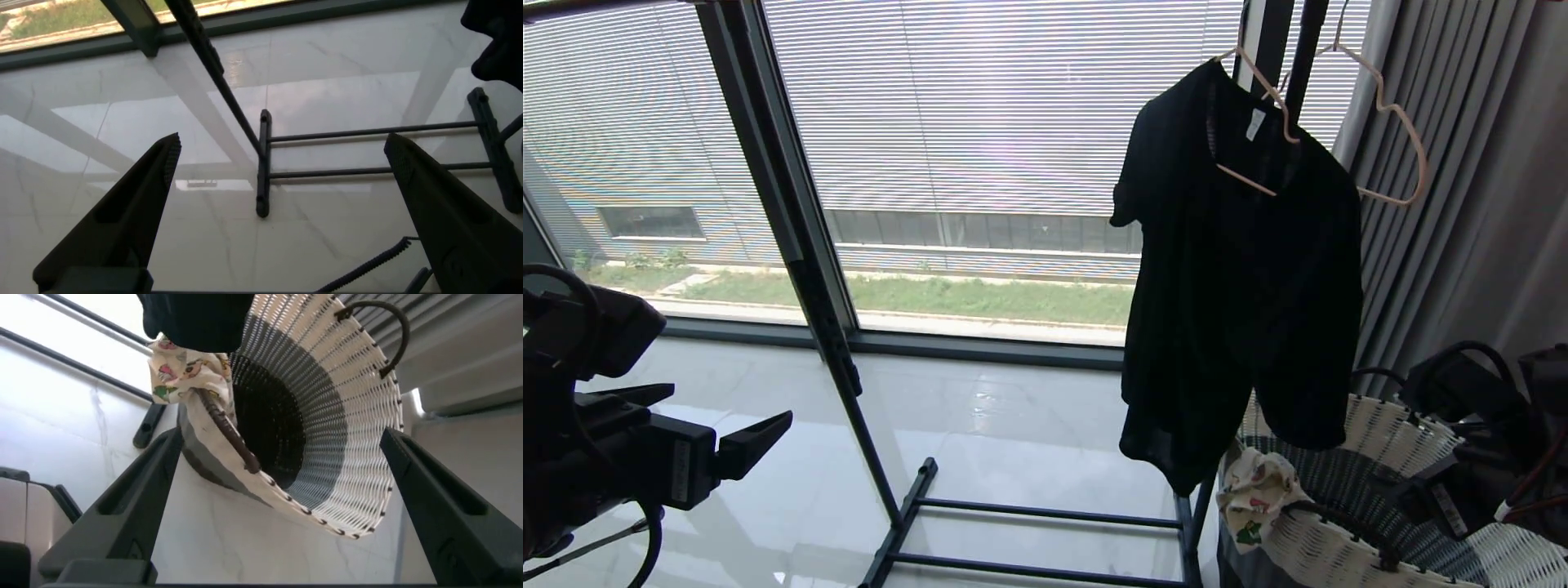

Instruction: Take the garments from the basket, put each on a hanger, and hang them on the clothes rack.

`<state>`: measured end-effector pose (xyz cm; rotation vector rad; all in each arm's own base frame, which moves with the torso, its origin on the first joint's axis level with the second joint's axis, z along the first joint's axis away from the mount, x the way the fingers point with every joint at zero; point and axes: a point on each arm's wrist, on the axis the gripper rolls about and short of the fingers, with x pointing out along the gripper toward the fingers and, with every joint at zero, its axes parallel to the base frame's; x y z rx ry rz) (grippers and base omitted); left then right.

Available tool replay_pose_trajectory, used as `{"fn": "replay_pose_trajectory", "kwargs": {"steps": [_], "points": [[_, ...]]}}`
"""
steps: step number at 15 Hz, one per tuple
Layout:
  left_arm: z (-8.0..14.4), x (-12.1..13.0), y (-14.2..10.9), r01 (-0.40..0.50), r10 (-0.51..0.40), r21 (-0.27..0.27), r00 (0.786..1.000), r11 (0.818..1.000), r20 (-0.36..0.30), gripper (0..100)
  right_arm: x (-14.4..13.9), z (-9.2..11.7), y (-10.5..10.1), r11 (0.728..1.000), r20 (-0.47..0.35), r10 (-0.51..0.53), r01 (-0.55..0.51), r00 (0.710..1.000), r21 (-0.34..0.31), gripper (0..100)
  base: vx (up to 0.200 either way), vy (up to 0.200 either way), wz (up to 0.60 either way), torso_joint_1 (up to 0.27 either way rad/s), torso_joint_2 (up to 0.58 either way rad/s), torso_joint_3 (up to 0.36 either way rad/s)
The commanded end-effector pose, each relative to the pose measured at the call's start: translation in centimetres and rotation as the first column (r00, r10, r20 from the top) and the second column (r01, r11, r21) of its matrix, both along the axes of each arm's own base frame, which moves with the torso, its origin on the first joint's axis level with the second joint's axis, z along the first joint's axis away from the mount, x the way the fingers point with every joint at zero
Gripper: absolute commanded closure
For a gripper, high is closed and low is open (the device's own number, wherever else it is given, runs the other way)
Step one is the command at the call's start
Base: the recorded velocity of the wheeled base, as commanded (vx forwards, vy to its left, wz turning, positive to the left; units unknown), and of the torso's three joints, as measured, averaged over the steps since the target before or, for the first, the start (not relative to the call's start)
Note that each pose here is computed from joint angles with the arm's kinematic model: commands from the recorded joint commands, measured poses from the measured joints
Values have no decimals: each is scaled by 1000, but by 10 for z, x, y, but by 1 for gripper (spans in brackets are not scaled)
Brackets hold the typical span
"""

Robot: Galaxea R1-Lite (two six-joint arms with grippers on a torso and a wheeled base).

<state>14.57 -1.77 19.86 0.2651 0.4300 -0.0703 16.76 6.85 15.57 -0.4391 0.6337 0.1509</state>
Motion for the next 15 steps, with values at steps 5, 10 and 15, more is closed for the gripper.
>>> {"fn": "replay_pose_trajectory", "kwargs": {"steps": [5, 10, 15], "points": [[4, 8, -1, -1, 1, 0, 1000, 1000, 0, 0, -30, -94, 6, 991, -144, 110, -120, 984, -63, 0, 80, 0, 0, 0, 0, 1], [0, 13, -1, -11, 11, -3, 1000, 1000, -24, 0, -4, -130, 28, 976, -166, 168, -188, 972, -114, 0, 0, 0, 0, 0, 0, 0], [0, 13, 2, -28, 27, -6, 999, 1000, -26, 0, 41, -147, 54, 956, -96, 188, -205, 977, -210, 0, 0, 0, 0, 0, 0, 0]]}}
